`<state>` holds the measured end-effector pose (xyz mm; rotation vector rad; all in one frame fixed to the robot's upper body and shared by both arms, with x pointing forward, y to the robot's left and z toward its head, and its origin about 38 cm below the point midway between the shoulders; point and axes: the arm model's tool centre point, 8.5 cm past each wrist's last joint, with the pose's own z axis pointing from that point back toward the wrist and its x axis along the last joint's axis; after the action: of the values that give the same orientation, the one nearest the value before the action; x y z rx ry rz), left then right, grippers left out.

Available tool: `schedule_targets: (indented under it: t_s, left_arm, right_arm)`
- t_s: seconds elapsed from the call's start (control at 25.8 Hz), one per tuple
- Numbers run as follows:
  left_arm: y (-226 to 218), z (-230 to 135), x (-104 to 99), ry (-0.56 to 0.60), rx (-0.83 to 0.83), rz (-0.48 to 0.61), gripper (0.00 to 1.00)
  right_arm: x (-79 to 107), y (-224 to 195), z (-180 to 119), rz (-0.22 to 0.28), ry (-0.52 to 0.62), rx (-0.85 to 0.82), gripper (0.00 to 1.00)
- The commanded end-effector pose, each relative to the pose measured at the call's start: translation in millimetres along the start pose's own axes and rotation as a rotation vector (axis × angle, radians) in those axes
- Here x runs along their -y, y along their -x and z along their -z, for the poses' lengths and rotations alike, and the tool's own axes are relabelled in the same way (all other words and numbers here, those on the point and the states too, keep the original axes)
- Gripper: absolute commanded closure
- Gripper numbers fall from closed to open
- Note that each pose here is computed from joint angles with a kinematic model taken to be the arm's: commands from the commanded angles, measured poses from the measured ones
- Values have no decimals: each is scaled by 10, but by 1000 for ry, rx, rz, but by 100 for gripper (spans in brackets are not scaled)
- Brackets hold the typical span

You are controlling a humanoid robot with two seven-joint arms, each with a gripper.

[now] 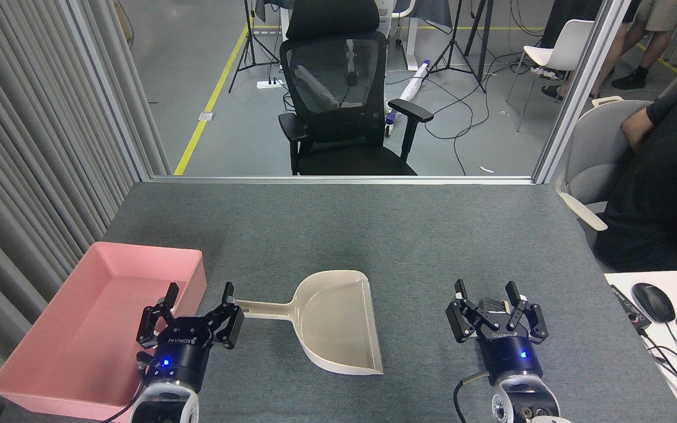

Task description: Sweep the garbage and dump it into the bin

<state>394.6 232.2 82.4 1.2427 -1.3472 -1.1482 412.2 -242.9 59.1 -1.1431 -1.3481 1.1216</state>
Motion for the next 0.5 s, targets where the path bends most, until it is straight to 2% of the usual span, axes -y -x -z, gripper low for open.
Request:
schedule_targets:
  t_s: [0.0,0.19,0.35,0.46]
  left_arm:
    - [51,79,33,15,-2,18,1]
    - [134,45,36,14,13,44,1]
    - [76,33,-53,-12,52,38,0]
    - [54,-25,-32,-6,65,33,0]
  right_arm:
    - [-23,4,-24,-1,-5,6,2]
    - [-78,24,-80,-3,-20,4,2]
    - [-182,102,-206,-7,-47,-9,2]
    - [-179,242,-246,-33,-54,-17,2]
